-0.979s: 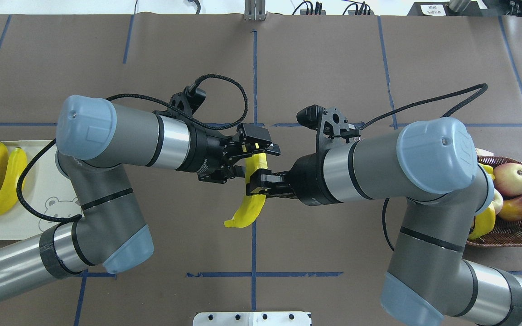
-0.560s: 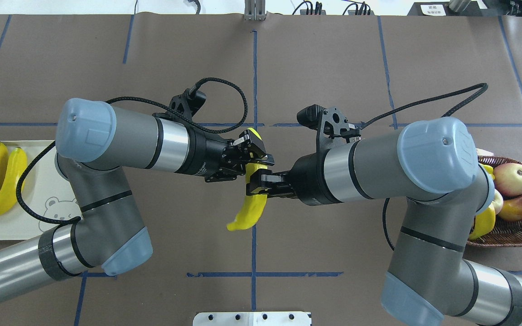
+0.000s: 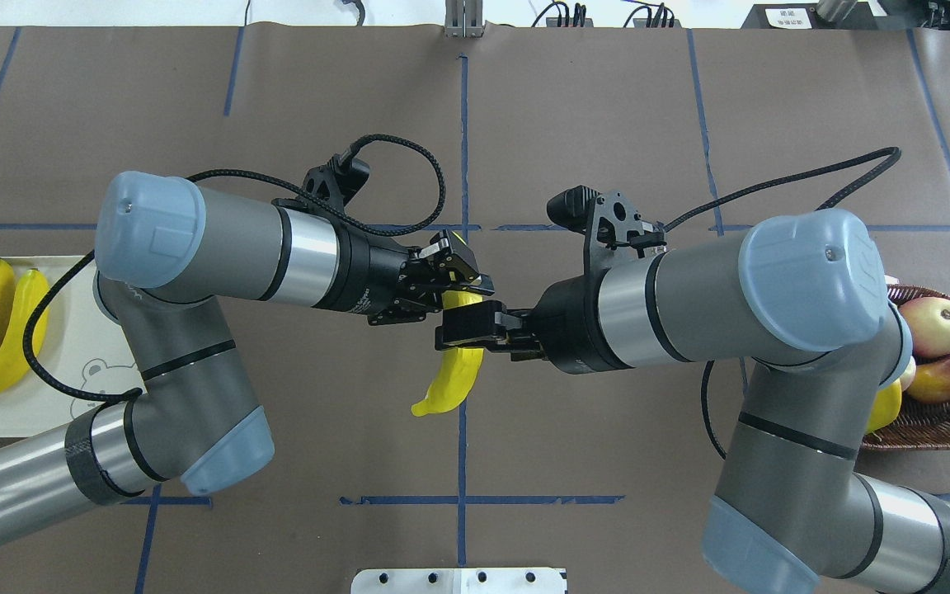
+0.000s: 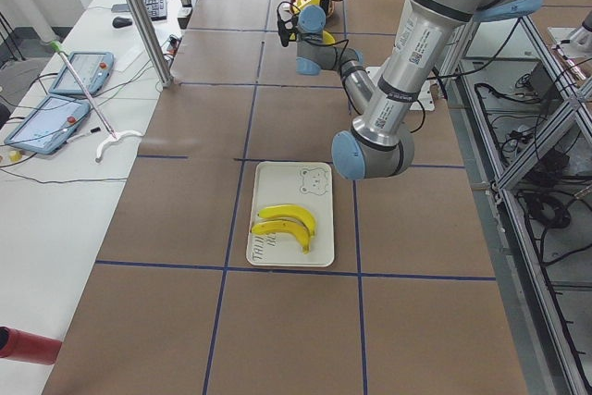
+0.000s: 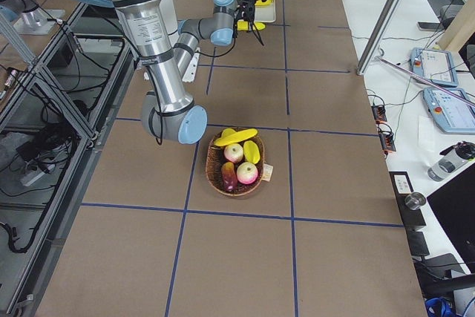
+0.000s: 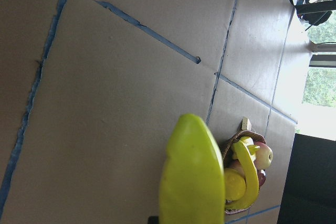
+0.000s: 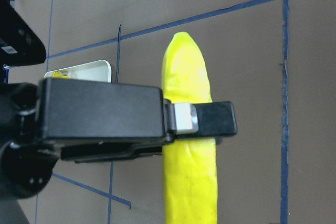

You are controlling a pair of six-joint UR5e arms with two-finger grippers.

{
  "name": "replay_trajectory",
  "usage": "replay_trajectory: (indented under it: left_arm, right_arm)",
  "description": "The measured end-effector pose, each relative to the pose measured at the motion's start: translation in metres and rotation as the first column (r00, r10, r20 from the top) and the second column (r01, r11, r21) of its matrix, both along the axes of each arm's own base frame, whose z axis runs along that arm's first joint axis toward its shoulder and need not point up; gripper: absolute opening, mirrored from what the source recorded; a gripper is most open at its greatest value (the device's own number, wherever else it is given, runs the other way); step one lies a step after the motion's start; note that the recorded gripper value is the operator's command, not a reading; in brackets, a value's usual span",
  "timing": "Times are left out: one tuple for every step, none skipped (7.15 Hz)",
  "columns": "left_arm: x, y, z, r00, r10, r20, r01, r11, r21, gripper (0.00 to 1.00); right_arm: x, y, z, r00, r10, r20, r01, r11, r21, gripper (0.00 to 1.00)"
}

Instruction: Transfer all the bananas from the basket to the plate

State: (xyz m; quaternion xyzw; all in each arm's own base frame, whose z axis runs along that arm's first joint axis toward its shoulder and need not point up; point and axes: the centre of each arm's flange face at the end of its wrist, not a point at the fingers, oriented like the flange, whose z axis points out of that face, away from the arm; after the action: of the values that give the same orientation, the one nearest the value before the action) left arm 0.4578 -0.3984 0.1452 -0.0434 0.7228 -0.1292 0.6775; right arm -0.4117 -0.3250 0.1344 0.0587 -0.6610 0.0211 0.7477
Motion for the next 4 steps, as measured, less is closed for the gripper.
replay_trajectory:
  left_arm:
    - [-0.008,-0.013,0.014,0.998,-0.011,0.056,0.012,1.000,-0.026,0.00]
    - [-0.024,-0.035,0.038,0.987,-0.027,0.159,0.036,0.998,-0.053,0.00]
    - [-0.051,-0.055,0.066,0.959,-0.044,0.279,0.059,0.997,-0.046,0.00]
    - [-0.080,-0.066,0.101,0.918,-0.056,0.393,0.067,0.998,-0.014,0.00]
  right_arm:
    - [0.006,0.000,-0.001,1.000,0.005,0.003,-0.005,1.000,0.002,1.00]
    - [0.014,0.001,0.003,1.000,0.013,0.000,-0.013,1.000,0.000,1.00]
    - [0.024,0.001,0.010,1.000,0.022,-0.008,-0.023,1.000,-0.004,1.00]
    - [0.033,0.000,0.017,0.999,0.032,-0.017,-0.032,0.999,-0.008,1.00]
